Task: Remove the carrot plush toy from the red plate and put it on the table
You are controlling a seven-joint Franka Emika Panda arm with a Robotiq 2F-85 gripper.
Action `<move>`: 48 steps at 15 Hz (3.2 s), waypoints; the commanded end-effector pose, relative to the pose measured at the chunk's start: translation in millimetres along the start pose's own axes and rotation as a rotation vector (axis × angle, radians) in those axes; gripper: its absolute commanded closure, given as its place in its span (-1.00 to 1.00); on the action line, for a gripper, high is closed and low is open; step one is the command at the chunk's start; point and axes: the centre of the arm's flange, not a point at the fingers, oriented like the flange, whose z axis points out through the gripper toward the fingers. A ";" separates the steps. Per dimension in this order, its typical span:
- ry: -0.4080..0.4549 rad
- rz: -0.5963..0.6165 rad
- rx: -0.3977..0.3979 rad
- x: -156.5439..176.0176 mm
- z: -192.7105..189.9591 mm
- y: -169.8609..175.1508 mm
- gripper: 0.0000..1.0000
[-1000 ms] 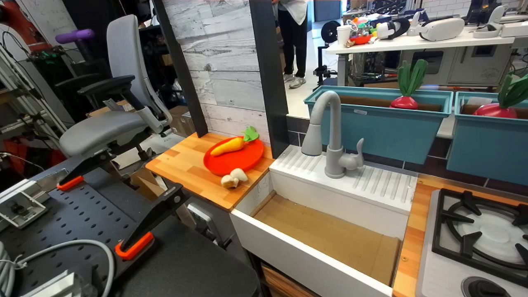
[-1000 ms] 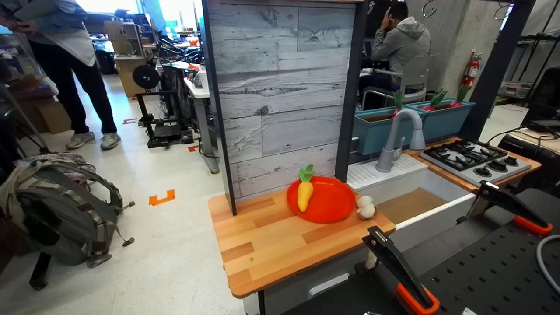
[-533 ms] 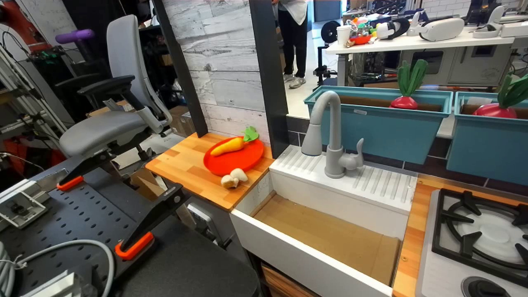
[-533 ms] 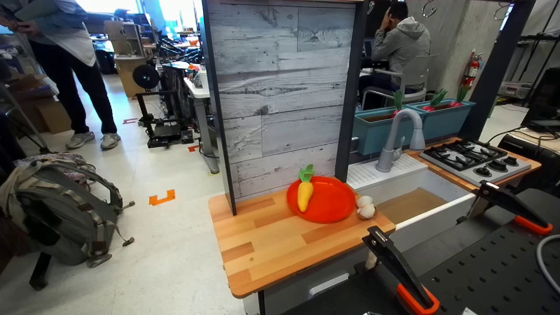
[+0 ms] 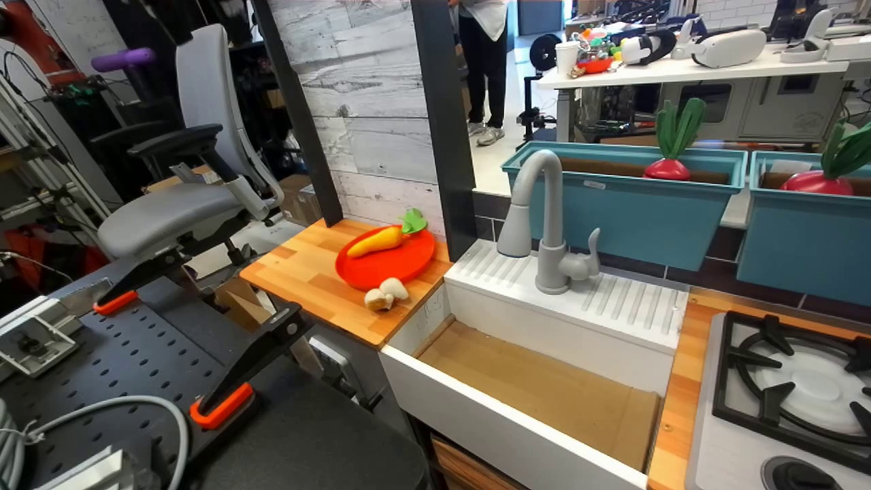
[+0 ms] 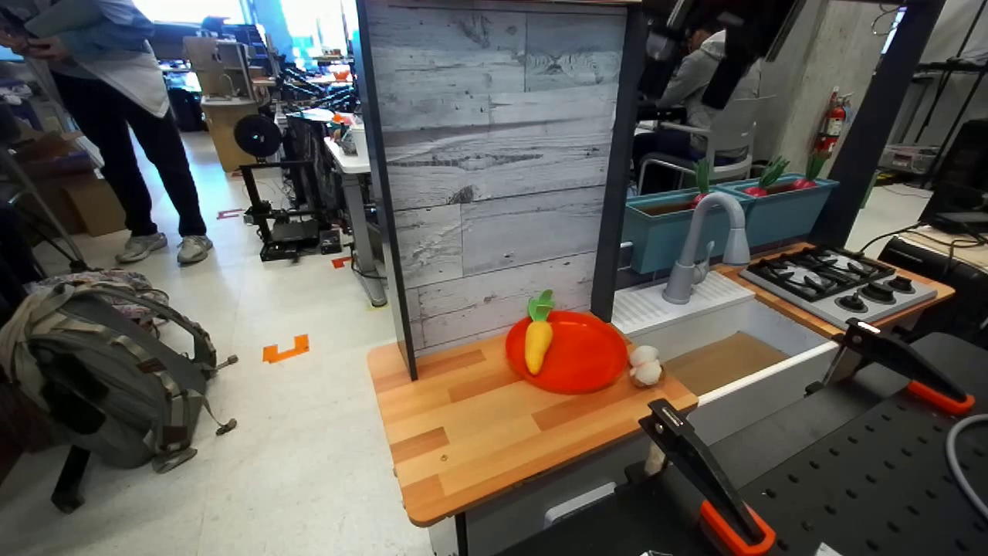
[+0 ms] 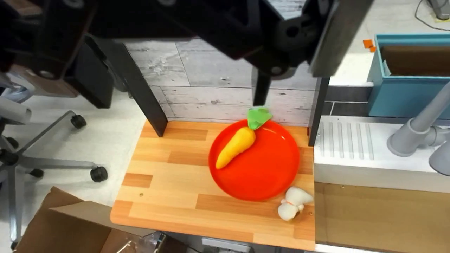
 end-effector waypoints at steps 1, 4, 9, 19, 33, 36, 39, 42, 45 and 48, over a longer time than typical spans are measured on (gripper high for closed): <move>-0.007 0.058 -0.009 30.8 67.1 8.3 -1.00; -0.063 0.102 0.009 44.1 118.9 17.4 -1.00; -0.068 0.190 0.036 71.1 189.0 31.2 -1.00; -0.198 0.307 0.014 88.1 303.4 43.9 -1.00; -0.208 0.370 0.002 103.4 364.6 47.7 -1.00; -0.226 0.362 0.010 105.5 367.9 48.0 -0.31; -0.234 0.359 0.014 108.1 367.7 49.0 0.16; -0.240 0.358 0.024 111.0 367.0 50.3 0.60; -0.224 0.358 0.036 113.8 358.6 51.7 0.98; -0.201 0.352 0.057 110.5 343.0 49.0 1.00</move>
